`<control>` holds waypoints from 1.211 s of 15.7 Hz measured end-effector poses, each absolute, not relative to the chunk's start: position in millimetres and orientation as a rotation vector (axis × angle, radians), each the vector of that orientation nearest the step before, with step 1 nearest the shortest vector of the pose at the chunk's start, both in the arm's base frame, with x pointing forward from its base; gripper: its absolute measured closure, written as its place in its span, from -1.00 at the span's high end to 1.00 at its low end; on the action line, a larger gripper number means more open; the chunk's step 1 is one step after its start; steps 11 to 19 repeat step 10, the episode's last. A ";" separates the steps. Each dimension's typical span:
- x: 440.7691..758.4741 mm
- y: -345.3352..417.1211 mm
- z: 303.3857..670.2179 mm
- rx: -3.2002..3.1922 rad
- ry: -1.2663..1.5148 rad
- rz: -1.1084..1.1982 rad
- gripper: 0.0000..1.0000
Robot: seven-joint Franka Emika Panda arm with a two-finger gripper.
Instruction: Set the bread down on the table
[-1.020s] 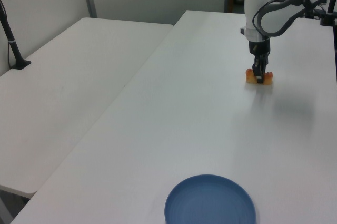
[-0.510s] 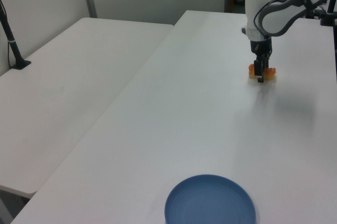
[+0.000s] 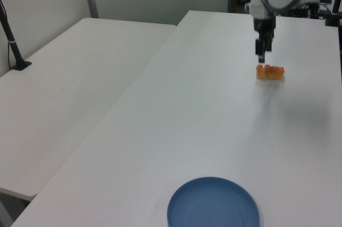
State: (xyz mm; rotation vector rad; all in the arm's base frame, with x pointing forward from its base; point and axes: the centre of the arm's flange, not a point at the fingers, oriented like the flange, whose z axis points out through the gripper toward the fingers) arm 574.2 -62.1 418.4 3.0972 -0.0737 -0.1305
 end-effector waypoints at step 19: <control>586.1 -47.7 573.2 3.093 -0.164 0.019 1.00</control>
